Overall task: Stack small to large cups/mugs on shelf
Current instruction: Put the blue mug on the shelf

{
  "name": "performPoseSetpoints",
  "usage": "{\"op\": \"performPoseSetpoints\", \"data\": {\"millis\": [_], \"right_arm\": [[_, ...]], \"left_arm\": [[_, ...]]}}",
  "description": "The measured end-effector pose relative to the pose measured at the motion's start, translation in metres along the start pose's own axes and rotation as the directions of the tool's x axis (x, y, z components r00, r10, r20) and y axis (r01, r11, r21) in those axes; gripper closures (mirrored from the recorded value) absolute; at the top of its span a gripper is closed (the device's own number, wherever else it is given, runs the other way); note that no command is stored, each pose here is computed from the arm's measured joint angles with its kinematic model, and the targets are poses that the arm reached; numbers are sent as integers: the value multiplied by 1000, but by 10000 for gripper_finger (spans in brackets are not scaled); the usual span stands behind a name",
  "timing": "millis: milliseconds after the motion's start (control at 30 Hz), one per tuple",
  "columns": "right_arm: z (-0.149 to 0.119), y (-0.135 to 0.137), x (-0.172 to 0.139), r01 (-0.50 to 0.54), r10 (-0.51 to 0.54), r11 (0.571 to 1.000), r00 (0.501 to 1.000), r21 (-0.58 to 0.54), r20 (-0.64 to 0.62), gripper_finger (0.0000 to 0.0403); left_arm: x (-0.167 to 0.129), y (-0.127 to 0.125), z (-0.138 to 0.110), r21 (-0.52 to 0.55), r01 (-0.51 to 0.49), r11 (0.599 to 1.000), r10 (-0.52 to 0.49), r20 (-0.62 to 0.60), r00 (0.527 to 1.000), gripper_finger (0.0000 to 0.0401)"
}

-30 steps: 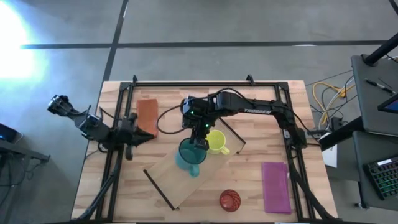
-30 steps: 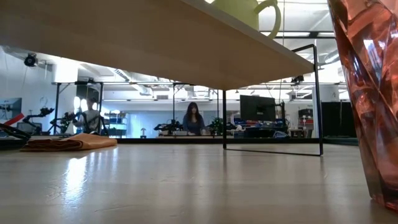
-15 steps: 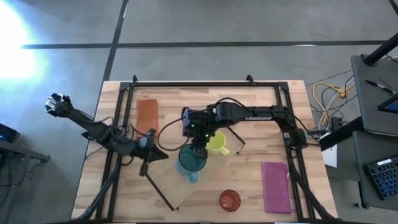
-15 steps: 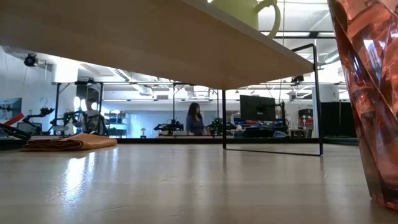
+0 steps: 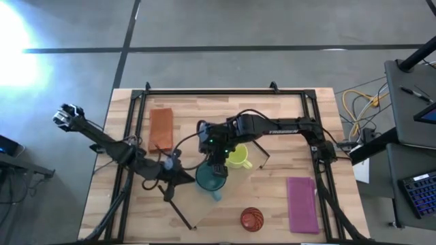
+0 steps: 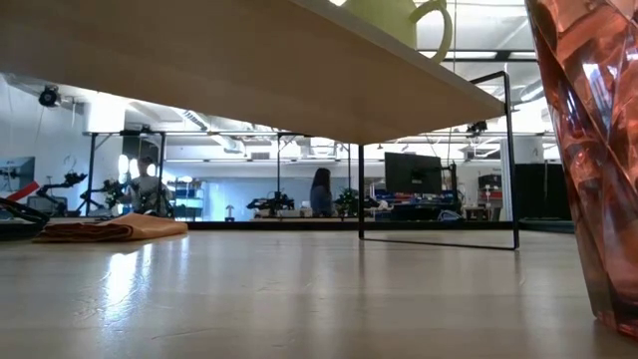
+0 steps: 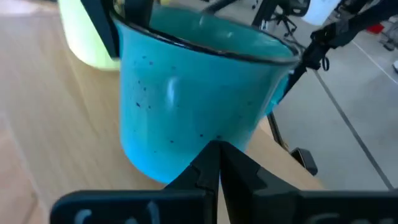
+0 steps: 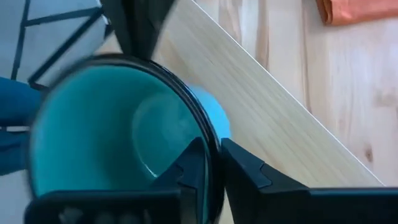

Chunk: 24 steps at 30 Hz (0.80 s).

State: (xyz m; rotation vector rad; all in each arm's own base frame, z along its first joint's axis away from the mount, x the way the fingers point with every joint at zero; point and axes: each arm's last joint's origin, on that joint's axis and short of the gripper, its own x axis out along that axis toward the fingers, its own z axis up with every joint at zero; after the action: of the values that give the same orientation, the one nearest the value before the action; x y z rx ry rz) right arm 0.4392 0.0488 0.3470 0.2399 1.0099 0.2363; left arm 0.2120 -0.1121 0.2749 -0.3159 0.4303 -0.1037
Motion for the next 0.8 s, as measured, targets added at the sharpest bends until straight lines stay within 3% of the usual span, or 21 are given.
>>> {"op": "performPoseSetpoints", "data": {"millis": [400,633,800], "right_arm": [[4,2,-1,-17,16,1000,999,20,44,325],[5,8,-23,-22,21,1000,996,8,89,312],[2,6,-28,40,-41,999,997,22,64,310]], "left_arm": [[10,-4,-10,-22,-12,1000,11,-46,999,401],[14,-4,-11,-21,-37,999,36,-35,999,401],[18,-2,-11,-29,-60,998,60,-7,998,401]]}}
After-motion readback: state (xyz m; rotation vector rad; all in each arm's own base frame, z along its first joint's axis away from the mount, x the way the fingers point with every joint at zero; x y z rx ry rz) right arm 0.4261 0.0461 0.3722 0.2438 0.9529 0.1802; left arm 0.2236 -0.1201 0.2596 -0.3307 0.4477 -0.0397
